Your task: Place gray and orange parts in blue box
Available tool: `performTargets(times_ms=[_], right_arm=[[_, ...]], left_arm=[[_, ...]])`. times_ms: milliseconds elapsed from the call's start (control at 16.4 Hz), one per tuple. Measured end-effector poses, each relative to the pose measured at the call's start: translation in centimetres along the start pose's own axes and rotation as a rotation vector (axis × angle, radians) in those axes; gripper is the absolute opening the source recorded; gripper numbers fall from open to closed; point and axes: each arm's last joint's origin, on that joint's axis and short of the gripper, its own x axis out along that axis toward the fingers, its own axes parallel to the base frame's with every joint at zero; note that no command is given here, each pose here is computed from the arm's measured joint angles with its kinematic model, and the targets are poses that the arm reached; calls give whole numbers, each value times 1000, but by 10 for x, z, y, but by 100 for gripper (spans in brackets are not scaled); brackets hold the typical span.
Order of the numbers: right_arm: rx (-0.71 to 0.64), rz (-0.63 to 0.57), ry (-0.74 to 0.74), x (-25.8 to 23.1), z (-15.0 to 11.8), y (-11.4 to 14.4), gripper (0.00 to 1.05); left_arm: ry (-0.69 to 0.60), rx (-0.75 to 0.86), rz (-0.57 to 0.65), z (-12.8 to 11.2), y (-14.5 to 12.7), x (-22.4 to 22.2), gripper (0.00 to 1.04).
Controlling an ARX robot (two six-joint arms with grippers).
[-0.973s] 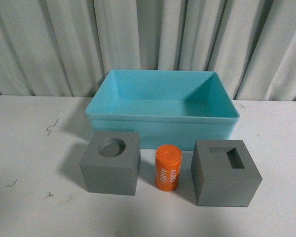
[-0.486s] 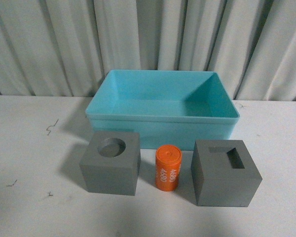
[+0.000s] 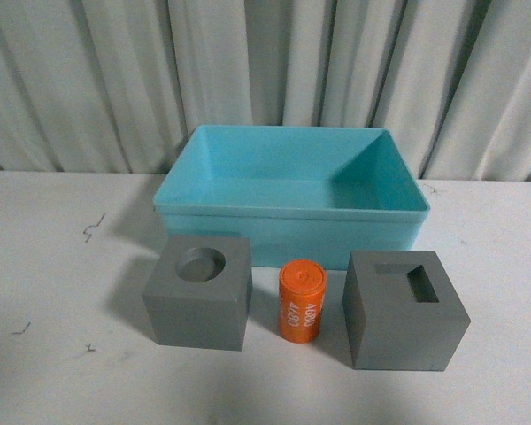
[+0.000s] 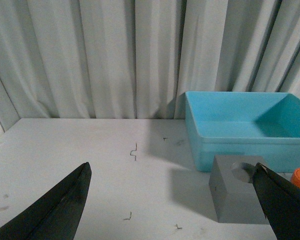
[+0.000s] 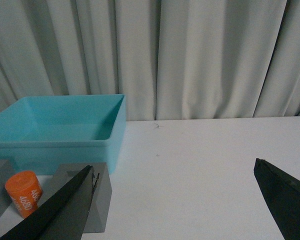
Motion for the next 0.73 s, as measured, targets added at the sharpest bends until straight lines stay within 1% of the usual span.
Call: performTargets(times_ms=[243,304,365,426,486,608,669,730], right_arm=[[0,0,0,0,0,0,98],[39,-67,151,-1,-2,0,98],[88,-214,387,7,0,-4,98],[129,-309,425,19,7,-14,98],[163,-350,392,33,20,-28,98],[130,-272,318,70,52,-50,98],[83,-174,325,94,60,-53,98],[32,-47,369,119,56,-46,98]], left_arm=[[0,0,0,0,0,0,98],[0,0,0,0,0,0,98],[1,0,0,0,0,0,98],[-2,0,-2,0,0,0,98],[0,0,0,0,0,0,98],[0,0,0,0,0,0,98],[0,0,0,0,0,0,98],[0,0,0,0,0,0,98]])
